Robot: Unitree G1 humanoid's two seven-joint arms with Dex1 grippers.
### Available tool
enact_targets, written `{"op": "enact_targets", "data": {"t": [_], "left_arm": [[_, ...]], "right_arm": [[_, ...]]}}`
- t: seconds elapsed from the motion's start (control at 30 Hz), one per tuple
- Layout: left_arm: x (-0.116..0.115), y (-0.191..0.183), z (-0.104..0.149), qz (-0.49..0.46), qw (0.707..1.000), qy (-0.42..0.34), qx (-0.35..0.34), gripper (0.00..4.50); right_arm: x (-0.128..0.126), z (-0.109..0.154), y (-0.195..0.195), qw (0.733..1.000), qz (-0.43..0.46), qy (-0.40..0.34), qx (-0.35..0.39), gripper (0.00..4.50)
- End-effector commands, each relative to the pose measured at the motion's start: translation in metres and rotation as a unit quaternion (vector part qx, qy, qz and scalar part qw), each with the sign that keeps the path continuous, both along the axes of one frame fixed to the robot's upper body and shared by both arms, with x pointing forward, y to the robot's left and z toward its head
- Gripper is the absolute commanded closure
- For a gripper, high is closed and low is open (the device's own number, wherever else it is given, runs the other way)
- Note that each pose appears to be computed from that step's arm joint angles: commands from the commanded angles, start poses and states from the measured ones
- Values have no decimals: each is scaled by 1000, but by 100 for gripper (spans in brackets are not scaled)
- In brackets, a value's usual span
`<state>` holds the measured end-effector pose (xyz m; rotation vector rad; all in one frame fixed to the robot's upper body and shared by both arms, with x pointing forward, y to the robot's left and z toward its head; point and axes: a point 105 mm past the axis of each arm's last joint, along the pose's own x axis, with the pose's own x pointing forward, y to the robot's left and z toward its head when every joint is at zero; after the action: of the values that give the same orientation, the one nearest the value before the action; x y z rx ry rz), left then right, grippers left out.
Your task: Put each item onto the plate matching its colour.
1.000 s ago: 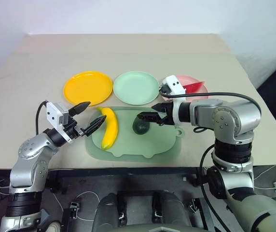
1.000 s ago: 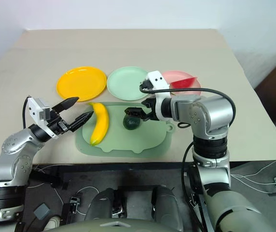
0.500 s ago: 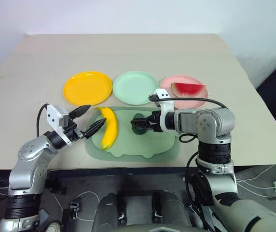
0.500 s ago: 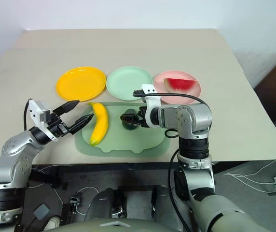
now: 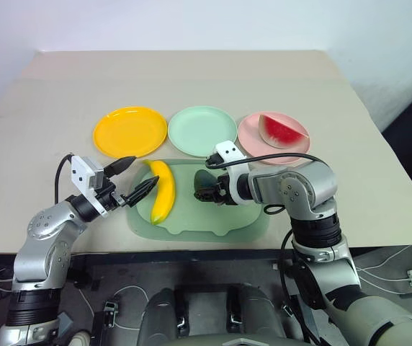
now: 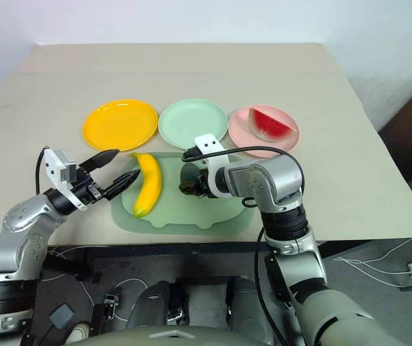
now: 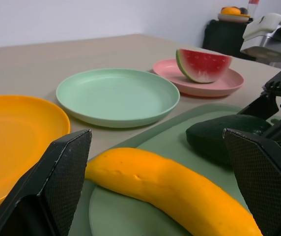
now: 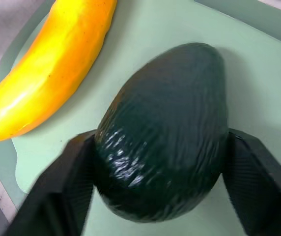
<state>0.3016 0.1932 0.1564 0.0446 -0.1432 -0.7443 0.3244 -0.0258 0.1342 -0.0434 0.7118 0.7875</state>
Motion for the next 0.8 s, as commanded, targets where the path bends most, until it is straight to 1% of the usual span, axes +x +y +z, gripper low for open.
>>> {"op": "enact_targets", "data": {"t": [0.03, 0.1, 0.13, 0.17, 0.2, 0.27, 0.4, 0.53, 0.63, 0.77, 0.8], "left_arm": [[-2, -2, 14, -2, 1000, -29, 8, 0], [-2, -2, 14, 0, 1000, -29, 8, 0], [-2, -1, 14, 1, 1000, -30, 8, 0], [-2, -1, 15, 3, 999, -31, 7, 0], [-2, 0, 16, 5, 999, -32, 7, 0], [-3, 1, 17, 7, 999, -34, 6, 0], [-3, 0, 16, 12, 999, -35, 5, 0], [-3, -2, 16, 14, 999, -39, 1, 0], [-3, -2, 17, 17, 999, -42, 0, 0], [-3, -2, 18, 22, 999, -46, -1, 0], [-3, -2, 19, 24, 999, -47, -1, 0]], "right_arm": [[1, 34, 5, 997, 30, -65, 28, 127], [2, 50, 7, 994, 43, -87, 53, 127], [6, 63, 7, 990, 45, -111, 69, 127], [16, 78, 7, 985, 36, -145, 85, 127], [24, 87, 6, 981, 26, -169, 92, 127], [45, 94, 4, 976, -1, -203, 80, 127], [84, 84, 11, 976, -25, -209, 63, 127], [109, 75, 21, 972, -34, -226, 47, 127], [117, 68, 33, 973, -32, -224, 44, 127], [122, 51, 47, 974, -26, -222, 24, 127], [122, 46, 49, 975, -22, -221, 16, 92]]}}
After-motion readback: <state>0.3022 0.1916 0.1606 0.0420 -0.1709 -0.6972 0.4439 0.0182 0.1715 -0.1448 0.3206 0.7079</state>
